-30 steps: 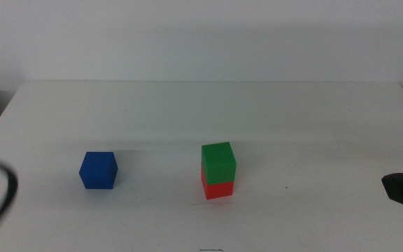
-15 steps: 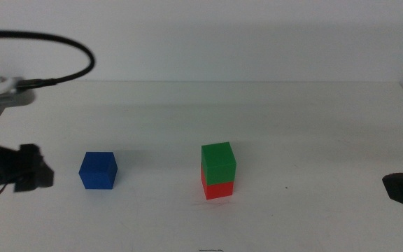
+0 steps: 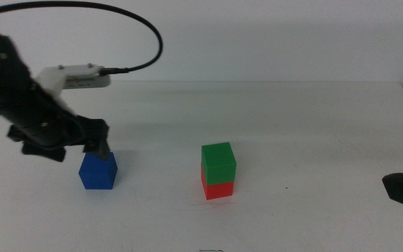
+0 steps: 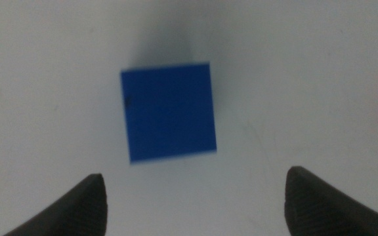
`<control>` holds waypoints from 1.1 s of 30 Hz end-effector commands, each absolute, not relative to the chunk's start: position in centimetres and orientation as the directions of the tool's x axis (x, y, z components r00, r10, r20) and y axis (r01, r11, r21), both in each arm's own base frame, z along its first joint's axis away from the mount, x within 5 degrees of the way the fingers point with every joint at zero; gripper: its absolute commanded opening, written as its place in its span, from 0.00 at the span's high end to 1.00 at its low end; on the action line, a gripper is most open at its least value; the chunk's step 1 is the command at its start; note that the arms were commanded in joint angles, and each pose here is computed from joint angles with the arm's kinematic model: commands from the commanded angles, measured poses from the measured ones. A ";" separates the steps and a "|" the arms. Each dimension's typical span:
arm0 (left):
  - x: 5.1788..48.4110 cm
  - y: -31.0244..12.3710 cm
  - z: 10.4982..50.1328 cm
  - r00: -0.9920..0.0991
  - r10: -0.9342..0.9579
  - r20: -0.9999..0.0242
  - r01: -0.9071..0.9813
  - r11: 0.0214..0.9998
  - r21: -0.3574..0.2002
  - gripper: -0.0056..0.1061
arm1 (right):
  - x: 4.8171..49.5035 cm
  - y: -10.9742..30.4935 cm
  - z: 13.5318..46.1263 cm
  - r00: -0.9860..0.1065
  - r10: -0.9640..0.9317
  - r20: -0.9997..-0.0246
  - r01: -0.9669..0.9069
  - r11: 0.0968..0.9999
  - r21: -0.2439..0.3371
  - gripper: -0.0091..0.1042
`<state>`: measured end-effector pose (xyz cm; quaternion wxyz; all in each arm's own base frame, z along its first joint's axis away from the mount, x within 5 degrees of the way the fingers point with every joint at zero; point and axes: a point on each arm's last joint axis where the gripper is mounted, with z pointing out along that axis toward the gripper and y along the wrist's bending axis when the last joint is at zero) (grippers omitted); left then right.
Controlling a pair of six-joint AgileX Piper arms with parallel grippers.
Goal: Stack red cubes first, then green, then blue cubes in a specific spot.
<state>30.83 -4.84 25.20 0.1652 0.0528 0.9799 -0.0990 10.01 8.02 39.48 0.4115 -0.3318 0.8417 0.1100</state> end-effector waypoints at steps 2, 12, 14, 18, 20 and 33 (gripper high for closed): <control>32.8 -5.8 26.0 -0.921 0.072 -0.383 0.148 0.974 -0.172 0.14 | 10.2 8.0 40.8 -0.378 -0.427 -0.822 -0.638 0.763 -0.103 0.09; 36.2 -6.1 21.2 -0.946 0.067 -0.318 0.123 0.979 -0.160 0.14 | 10.2 8.0 40.8 -0.378 -0.427 -0.822 -0.638 0.763 -0.103 0.09; 36.5 -6.1 20.2 -0.951 0.066 -0.303 0.119 0.980 -0.159 0.15 | 10.2 8.0 40.8 -0.378 -0.427 -0.822 -0.638 0.763 -0.103 0.09; 36.7 -6.1 19.4 -0.955 0.071 -0.289 0.119 0.981 -0.152 0.27 | 10.2 8.0 40.8 -0.378 -0.427 -0.822 -0.638 0.763 -0.103 0.09; 36.7 -5.9 19.4 -0.955 0.064 -0.288 0.111 0.983 -0.148 0.38 | 10.2 8.0 40.8 -0.378 -0.427 -0.822 -0.638 0.763 -0.103 0.09; 32.4 -9.3 27.5 -0.928 -0.068 -0.366 0.021 0.972 -0.233 0.90 | 10.2 8.0 40.8 -0.378 -0.427 -0.822 -0.638 0.763 -0.103 0.09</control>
